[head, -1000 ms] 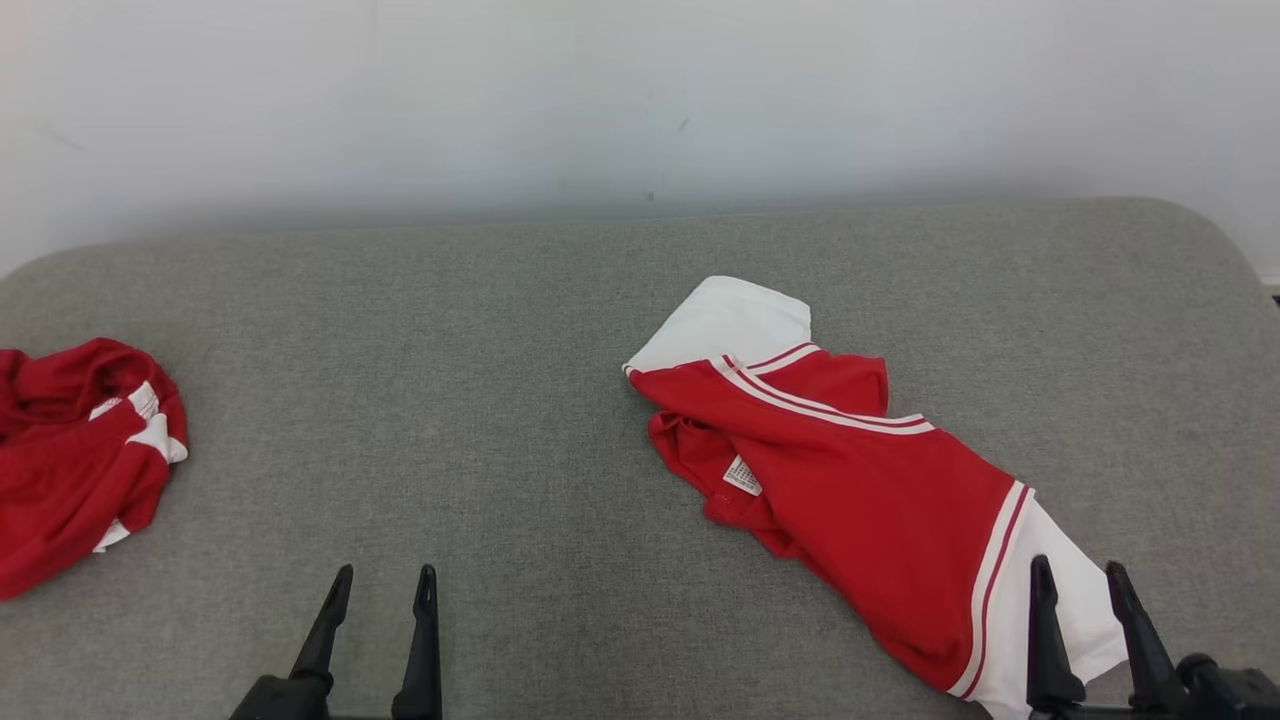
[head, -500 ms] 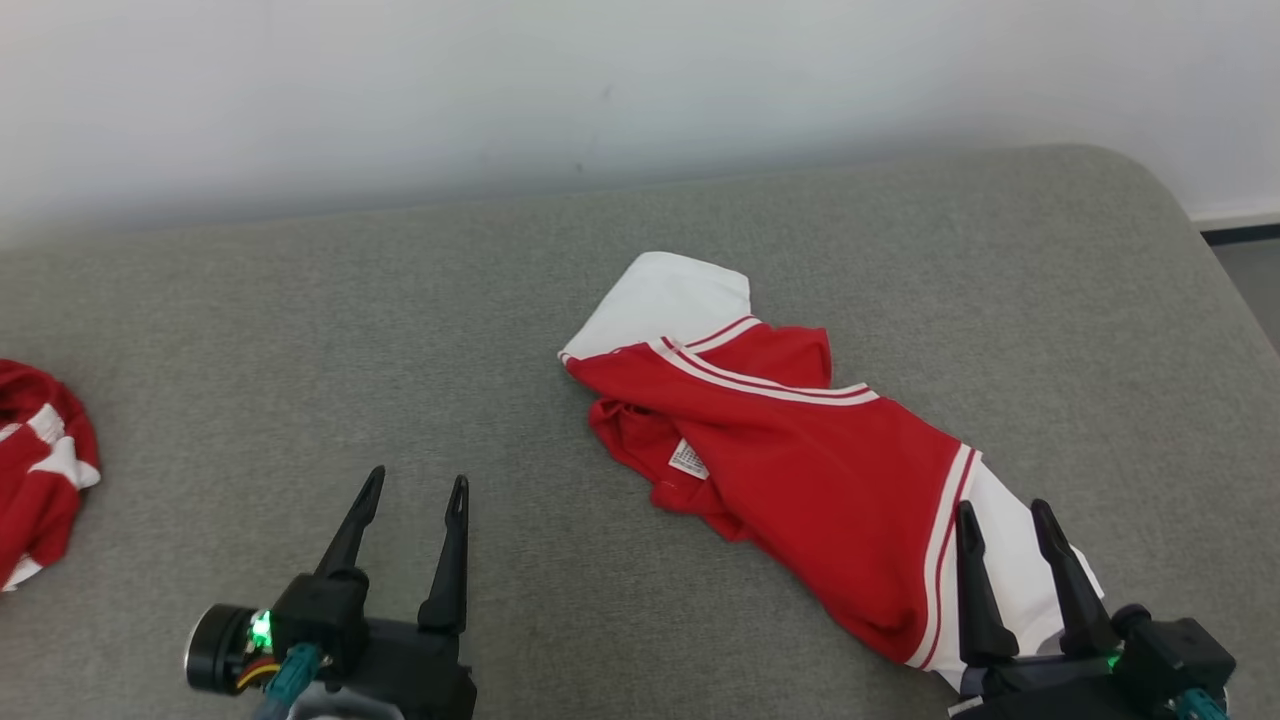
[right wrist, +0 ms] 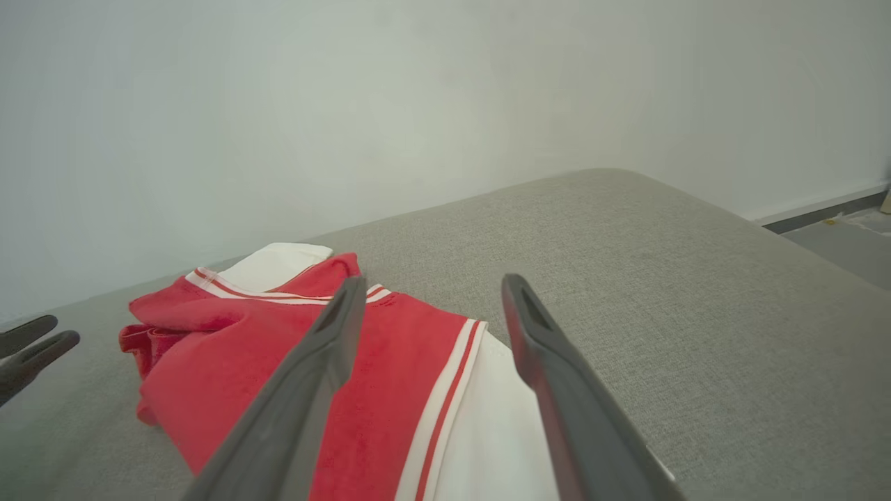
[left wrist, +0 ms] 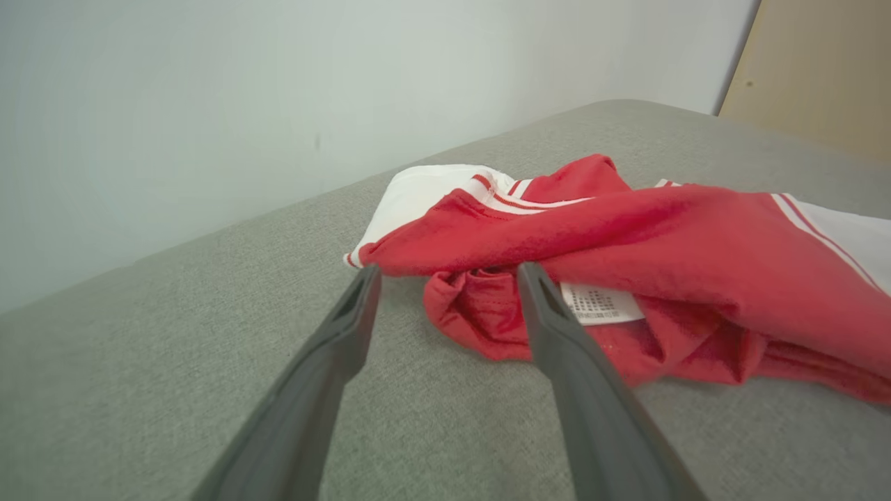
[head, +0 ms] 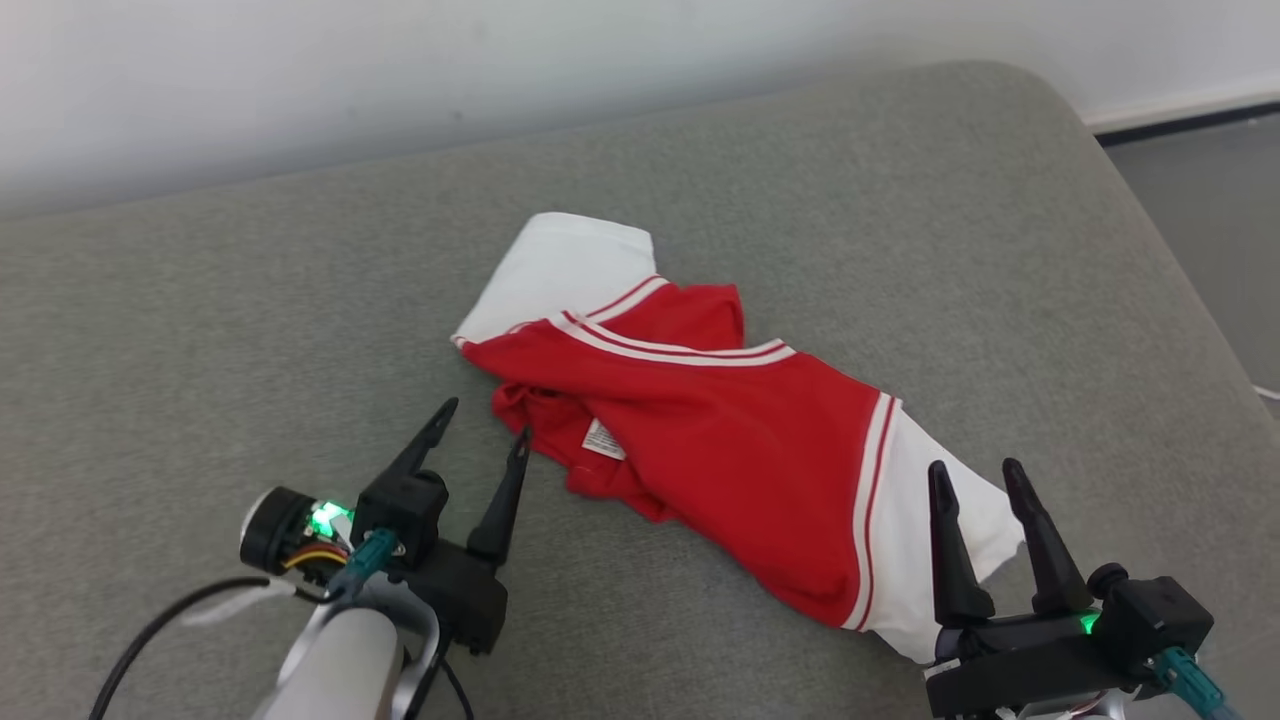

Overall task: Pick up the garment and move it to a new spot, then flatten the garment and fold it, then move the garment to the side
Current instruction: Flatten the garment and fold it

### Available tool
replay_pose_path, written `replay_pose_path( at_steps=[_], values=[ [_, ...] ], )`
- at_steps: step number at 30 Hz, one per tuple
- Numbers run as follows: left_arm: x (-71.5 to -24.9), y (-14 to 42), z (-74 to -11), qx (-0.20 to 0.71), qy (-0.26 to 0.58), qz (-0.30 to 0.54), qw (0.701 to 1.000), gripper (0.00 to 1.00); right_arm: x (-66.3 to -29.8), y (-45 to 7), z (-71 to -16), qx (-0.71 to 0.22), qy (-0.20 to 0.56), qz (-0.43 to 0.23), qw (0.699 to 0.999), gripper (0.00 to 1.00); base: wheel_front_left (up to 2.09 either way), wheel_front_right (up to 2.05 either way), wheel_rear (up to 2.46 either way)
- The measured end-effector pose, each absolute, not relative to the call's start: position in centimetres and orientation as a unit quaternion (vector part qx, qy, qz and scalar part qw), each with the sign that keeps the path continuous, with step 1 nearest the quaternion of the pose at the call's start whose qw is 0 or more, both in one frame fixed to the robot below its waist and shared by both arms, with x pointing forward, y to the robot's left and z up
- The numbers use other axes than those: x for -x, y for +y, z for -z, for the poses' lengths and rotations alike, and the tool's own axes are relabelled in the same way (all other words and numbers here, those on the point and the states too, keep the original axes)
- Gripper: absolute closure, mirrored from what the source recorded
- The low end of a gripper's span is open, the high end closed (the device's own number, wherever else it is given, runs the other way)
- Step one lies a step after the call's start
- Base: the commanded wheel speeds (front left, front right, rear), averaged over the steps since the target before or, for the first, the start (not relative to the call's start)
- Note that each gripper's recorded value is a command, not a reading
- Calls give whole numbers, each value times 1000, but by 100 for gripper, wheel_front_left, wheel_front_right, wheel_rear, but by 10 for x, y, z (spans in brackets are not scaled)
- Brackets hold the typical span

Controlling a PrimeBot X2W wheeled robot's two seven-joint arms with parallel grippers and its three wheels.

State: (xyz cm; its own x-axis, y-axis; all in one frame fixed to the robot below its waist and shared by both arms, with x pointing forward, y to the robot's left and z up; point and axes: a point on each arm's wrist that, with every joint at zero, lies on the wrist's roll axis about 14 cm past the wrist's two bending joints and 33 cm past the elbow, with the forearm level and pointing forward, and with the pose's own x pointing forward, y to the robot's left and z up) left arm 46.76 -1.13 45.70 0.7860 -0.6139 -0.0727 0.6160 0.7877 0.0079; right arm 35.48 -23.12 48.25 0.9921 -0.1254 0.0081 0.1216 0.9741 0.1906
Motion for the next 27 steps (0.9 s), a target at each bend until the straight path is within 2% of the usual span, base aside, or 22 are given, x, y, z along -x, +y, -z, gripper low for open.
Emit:
replay_pose_path(
  at_steps=[13, 14, 15, 22, 27],
  values=[
    [-495, -26, -410, -31, 101, 344, 933, 0, -346, -252, -468, -89, 15, 99, 991, 0, 0, 0, 0],
    [-495, -26, -408, -29, 106, 343, 933, 39, -345, -253, -468, -89, 15, 101, 991, 0, 0, 0, 0],
    [-496, -28, -408, -30, 106, 345, 932, 100, -345, -253, -468, -88, 15, 102, 991, 0, 0, 0, 0],
    [-494, -27, -430, -15, 78, 338, 938, 100, -347, -243, -465, -90, 19, 86, 992, 0, 0, 0, 0],
    [-472, -14, -444, -4, 57, 327, 943, 100, -350, -227, -462, -96, 23, 61, 993, 0, 0, 0, 0]
  ],
)
